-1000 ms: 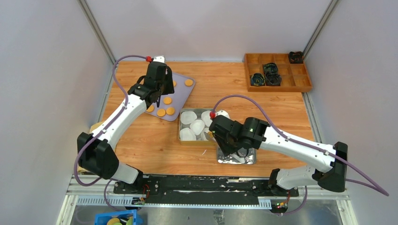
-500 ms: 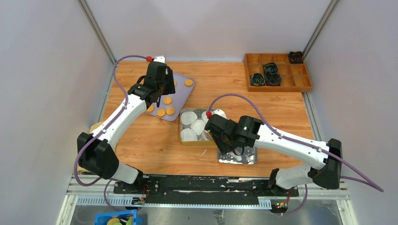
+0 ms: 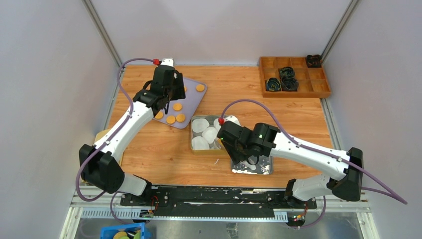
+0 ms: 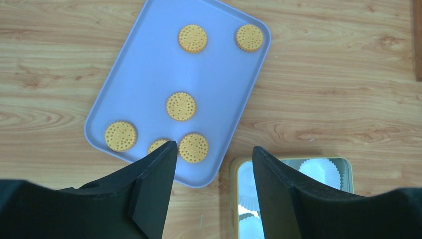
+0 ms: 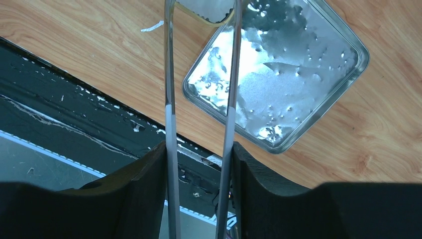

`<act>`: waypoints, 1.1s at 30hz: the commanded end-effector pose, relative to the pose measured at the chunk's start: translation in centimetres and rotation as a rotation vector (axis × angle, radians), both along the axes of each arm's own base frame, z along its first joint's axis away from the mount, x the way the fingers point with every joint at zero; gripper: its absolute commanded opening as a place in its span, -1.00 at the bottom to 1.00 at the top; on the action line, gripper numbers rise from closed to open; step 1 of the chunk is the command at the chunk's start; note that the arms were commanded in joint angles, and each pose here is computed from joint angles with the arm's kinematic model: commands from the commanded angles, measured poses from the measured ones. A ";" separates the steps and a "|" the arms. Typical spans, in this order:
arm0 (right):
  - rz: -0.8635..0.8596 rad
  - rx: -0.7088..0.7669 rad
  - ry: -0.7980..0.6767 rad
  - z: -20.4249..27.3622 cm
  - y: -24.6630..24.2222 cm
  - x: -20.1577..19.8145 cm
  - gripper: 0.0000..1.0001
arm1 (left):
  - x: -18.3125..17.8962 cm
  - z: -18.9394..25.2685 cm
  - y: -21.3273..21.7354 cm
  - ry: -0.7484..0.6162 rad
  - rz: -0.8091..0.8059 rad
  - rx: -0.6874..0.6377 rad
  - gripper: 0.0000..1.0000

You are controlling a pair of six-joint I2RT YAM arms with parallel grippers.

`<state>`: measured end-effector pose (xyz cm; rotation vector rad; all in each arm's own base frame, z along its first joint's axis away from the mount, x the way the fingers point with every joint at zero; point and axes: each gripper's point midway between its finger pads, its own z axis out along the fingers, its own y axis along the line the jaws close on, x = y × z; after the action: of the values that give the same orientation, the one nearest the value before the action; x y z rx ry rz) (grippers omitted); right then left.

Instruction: Pack the cookies

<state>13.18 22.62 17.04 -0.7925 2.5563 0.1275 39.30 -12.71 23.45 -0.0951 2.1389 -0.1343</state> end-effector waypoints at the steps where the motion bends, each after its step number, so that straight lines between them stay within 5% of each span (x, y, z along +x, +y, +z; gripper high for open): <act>1: 0.013 0.055 -0.032 1.5 0.5 0.0 0.00 | -0.2 1.7 -0.1 -0.040 -0.013 -0.006 0.26; 12: 0.030 0.090 -0.107 3.6 1.5 1.3 -0.14 | -0.2 2.7 0.0 -0.060 -0.013 -0.010 0.26; 22: 0.120 0.153 -0.286 6.4 8.7 7.0 -0.14 | -0.6 5.9 2.7 -0.131 0.116 0.029 0.26; 33: 0.204 0.189 -0.218 2.9 15.0 11.8 -0.23 | -2.1 12.1 7.4 -0.263 0.324 0.086 0.35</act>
<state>23.10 35.23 18.14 -0.9170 2.2928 0.2235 38.35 -7.49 30.94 -0.2780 1.9571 0.0766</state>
